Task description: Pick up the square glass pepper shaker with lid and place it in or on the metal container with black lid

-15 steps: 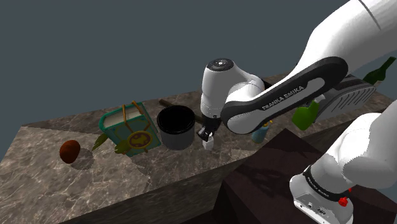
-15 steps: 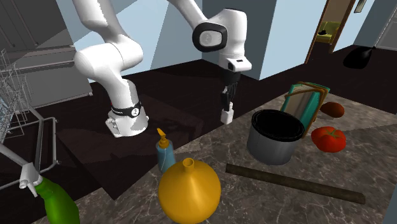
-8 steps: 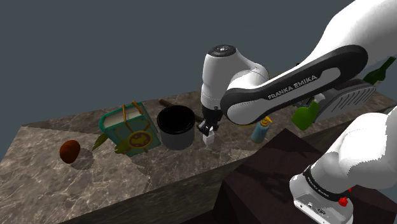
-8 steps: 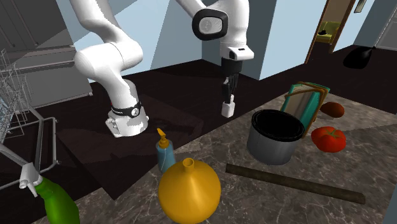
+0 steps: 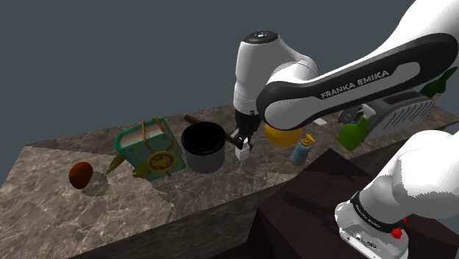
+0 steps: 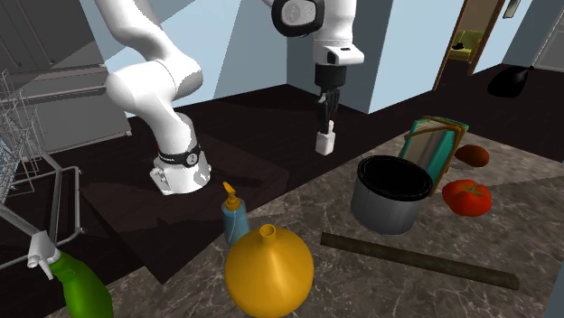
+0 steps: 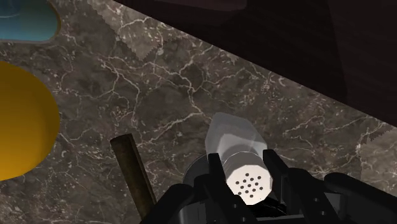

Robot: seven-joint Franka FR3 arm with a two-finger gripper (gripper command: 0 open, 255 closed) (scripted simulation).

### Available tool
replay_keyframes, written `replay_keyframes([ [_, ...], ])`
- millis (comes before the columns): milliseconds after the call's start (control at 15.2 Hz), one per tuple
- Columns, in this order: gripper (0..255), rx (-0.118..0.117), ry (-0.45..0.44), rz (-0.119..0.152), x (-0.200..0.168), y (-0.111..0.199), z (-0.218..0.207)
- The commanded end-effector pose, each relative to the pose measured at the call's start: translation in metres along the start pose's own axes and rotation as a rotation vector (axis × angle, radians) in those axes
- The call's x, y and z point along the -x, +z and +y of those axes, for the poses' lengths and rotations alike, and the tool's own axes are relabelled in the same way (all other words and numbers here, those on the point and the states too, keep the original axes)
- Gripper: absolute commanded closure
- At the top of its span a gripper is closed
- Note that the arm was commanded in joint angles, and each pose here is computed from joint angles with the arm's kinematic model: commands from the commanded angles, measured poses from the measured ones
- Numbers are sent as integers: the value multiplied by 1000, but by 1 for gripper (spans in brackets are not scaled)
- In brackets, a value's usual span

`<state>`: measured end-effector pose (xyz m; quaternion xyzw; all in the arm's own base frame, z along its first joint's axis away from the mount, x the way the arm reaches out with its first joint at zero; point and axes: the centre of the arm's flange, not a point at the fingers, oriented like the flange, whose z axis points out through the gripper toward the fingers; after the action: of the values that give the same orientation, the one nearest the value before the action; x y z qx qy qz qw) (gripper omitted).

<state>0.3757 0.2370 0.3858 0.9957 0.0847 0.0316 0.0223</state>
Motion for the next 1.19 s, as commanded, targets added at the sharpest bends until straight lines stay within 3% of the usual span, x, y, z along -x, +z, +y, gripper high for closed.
replay_keyframes([
  [0, 255, 0, 0, -1, -1, -11, 0],
  [528, 255, 0, 0, -1, -3, -53, 2],
  [1122, 255, 0, 0, -1, -121, -69, -4],
])
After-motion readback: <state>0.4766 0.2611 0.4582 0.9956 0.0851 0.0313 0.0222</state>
